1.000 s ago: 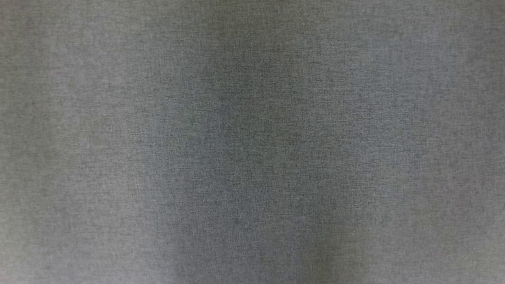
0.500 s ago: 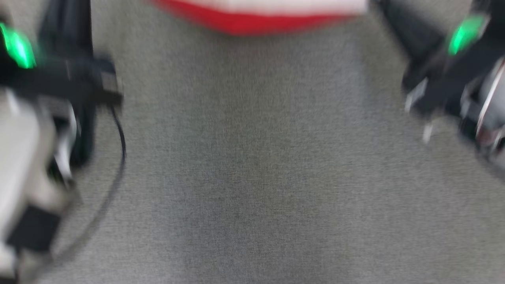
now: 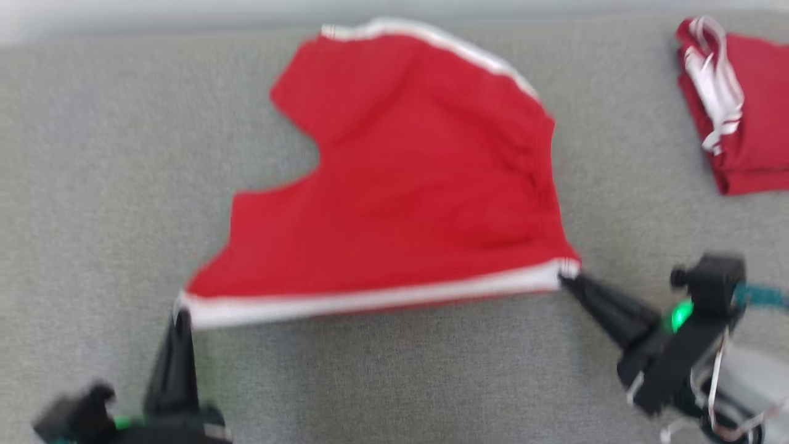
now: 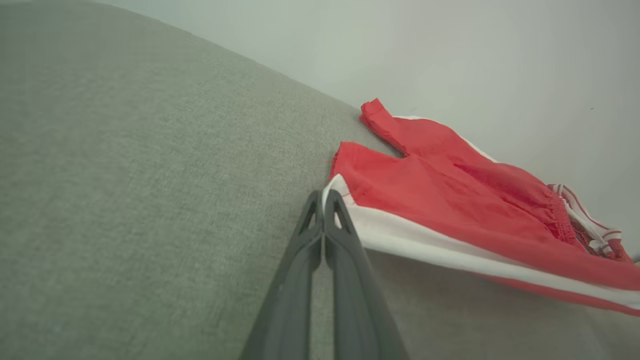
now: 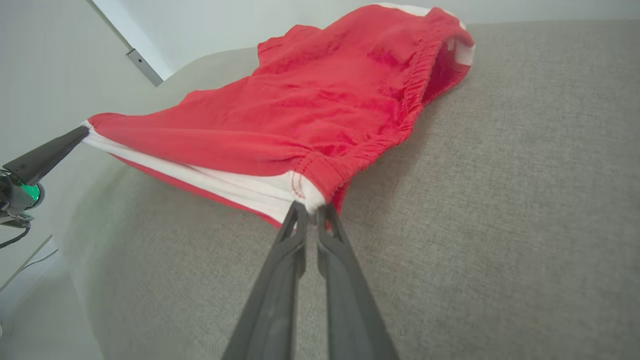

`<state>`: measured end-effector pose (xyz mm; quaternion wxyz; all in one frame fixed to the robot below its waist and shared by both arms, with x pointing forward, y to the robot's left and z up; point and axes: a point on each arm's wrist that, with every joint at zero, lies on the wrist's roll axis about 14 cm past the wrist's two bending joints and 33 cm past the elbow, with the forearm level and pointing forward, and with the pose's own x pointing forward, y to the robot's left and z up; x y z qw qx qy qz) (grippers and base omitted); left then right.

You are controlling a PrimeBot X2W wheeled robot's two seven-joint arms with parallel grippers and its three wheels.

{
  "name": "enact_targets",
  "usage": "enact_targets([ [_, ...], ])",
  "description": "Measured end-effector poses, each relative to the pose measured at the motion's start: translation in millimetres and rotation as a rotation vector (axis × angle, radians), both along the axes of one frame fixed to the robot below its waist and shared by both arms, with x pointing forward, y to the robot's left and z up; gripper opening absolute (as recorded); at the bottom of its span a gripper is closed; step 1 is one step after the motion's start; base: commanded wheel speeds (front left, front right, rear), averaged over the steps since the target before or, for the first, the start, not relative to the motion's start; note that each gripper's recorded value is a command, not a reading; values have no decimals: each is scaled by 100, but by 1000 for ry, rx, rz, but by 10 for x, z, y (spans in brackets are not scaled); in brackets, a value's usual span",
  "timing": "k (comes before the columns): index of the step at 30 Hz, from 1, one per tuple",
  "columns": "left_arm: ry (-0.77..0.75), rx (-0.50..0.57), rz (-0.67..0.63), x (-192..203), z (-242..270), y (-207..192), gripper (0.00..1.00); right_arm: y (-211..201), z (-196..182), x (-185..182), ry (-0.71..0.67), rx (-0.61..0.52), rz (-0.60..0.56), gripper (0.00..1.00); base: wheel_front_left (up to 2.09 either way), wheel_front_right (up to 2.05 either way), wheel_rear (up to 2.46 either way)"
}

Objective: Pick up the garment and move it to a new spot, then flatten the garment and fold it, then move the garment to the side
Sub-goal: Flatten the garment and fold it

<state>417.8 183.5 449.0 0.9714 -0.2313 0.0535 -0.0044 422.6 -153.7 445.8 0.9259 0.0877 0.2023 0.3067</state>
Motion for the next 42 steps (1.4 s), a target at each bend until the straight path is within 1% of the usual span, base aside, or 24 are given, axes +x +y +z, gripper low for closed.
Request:
enact_targets([
  [2,31,-20,19,-189,-88,9,0,-49,-20,-148,0,-16,-7,0,0,0,0],
  [5,71,-6,19,-440,-201,-10,0,-83,-17,-343,16,21,-54,0,0,0,0],
  [15,110,19,84,-1028,-296,209,0,19,-189,-1255,130,94,-80,0,0,0,0],
  [18,112,39,87,-1162,-298,246,0,59,-188,-1423,141,112,-80,0,0,0,0],
  [22,95,58,79,-1198,-256,247,0,115,-154,-1500,130,128,-78,0,0,0,0],
  [25,74,86,51,-1135,-202,208,0,143,-90,-1467,109,146,-86,0,0,0,0],
  [29,15,157,-48,-893,-46,81,0,116,0,-1373,79,167,-116,0,0,0,0],
  [36,-143,323,-239,-106,557,-184,0,101,230,-992,0,209,-158,0,0,0,0],
  [40,-187,389,-317,374,802,-334,0,41,294,-673,-40,210,-194,0,0,0,0],
  [42,-185,418,-355,605,843,-397,0,8,295,-518,-49,214,-219,0,0,0,0],
])
